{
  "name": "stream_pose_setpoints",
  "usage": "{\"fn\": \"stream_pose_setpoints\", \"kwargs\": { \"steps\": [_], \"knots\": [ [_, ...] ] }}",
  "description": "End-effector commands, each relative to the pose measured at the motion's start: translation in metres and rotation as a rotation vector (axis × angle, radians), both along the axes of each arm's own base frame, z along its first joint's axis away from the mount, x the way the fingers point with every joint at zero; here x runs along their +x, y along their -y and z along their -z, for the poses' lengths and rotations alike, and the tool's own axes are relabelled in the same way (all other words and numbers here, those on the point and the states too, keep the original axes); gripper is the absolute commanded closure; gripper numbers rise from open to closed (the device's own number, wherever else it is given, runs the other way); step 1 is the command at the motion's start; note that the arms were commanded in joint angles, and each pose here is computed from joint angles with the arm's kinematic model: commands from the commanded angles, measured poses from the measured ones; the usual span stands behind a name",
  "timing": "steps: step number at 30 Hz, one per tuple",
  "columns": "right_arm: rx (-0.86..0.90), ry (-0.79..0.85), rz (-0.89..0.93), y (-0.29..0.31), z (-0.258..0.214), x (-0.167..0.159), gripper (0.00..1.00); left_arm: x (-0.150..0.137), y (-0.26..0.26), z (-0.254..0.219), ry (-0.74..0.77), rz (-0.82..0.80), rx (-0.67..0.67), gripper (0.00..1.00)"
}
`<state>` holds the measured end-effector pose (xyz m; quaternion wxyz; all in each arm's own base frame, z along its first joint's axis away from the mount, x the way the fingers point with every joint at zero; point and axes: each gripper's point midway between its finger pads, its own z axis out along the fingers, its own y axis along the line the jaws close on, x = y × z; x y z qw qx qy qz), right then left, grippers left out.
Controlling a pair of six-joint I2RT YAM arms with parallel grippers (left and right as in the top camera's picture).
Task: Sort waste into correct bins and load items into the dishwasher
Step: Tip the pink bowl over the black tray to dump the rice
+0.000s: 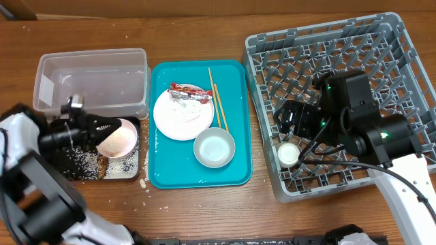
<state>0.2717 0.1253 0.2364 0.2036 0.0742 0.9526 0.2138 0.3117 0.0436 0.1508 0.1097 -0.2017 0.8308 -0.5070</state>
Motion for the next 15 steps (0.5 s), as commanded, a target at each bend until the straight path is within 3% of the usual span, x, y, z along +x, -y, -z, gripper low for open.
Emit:
{"fn": "stream_pose_setpoints", "kwargs": {
  "steps": [1, 4, 9, 12, 15],
  "knots": [
    [0.01, 0.023, 0.002, -0.001, -0.008, 0.003, 0.03, -0.021, -0.023, 0.004, -0.336, -0.155, 0.557, 0.92],
    [0.011, 0.025, 0.002, -0.001, -0.008, 0.004, 0.03, -0.017, -0.005, -0.02, -0.256, -0.165, 0.796, 0.84],
    [0.011, 0.027, 0.002, -0.002, -0.009, 0.004, 0.03, -0.01, 0.007, -0.022, -0.248, -0.209, 1.148, 0.6],
    [0.011, 0.027, 0.002, -0.002, -0.008, 0.004, 0.03, -0.007, 0.008, -0.006, -0.298, -0.239, 1.274, 0.59],
    [0.011, 0.026, 0.002, -0.002, -0.008, 0.004, 0.03, -0.004, 0.011, 0.017, -0.37, -0.21, 1.283, 0.66]
  ]
}}
